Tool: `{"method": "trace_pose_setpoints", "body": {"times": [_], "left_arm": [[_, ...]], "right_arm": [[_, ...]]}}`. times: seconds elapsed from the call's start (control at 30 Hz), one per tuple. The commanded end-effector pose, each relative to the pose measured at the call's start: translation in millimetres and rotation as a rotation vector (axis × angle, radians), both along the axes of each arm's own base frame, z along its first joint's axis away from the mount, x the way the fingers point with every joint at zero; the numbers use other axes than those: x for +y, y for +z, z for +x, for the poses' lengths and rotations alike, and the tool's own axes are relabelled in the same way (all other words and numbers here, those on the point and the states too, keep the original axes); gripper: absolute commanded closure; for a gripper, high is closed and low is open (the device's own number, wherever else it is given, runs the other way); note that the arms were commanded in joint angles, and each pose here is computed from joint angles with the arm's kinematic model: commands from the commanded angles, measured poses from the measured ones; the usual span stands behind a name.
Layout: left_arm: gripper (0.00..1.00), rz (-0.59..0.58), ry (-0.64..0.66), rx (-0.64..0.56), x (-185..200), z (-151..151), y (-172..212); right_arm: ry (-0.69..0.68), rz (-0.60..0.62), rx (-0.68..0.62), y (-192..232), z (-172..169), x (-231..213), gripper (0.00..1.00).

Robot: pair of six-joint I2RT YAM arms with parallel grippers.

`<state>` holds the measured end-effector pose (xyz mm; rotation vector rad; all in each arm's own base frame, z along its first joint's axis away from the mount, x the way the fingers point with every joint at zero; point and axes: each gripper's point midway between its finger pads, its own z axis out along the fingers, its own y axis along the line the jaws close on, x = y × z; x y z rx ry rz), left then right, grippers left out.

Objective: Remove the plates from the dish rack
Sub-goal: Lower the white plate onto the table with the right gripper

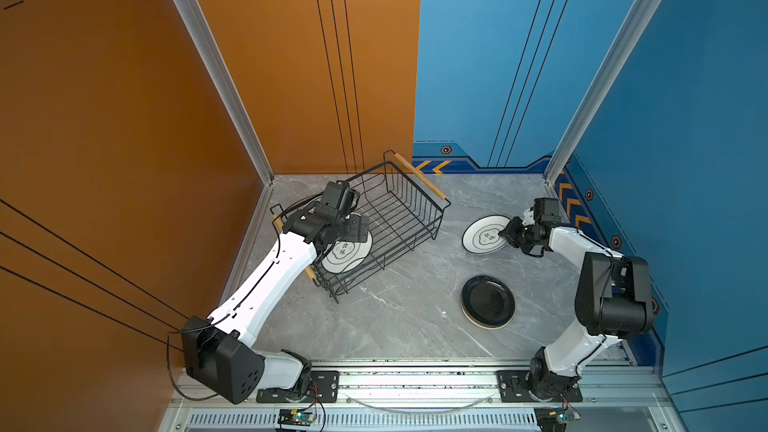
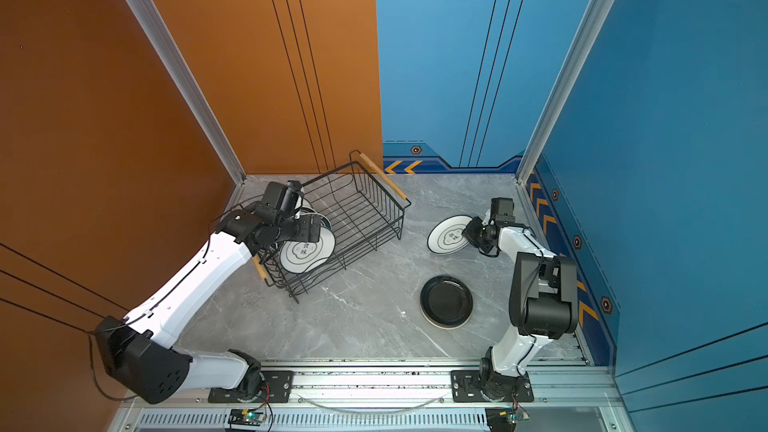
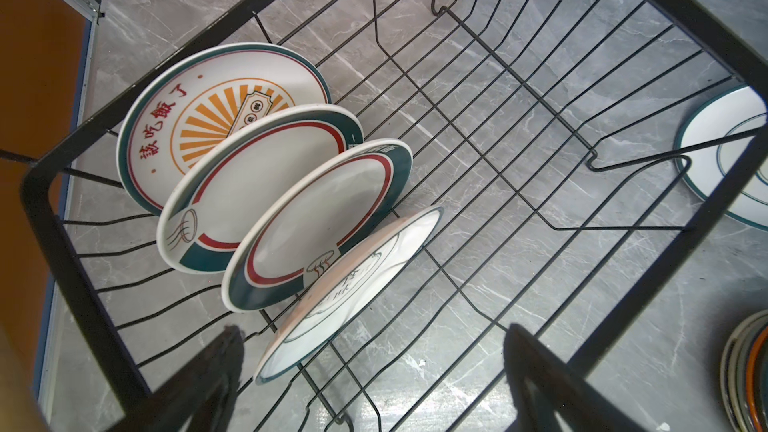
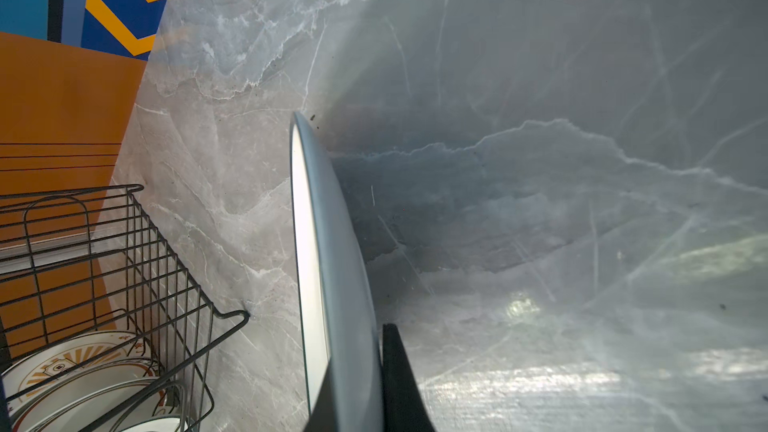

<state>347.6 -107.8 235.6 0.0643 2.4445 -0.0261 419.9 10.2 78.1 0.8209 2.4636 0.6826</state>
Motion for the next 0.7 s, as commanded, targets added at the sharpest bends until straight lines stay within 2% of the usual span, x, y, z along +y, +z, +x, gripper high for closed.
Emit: {"method": "trace_pose_setpoints", "body": {"times": [0.0,0.67], "left_arm": [[0.02,0.024,0.009,0.043,8.3,-1.4,-13.3],[0.01,0.152,-0.012,0.165,15.1,8.9,-62.7]], "right_arm": [[0.016,0.040,-0.003,-9.0,1.3,9.7,0.97],[0.017,0.091,0.085,-53.1,-14.2,17.2,0.80]]}}
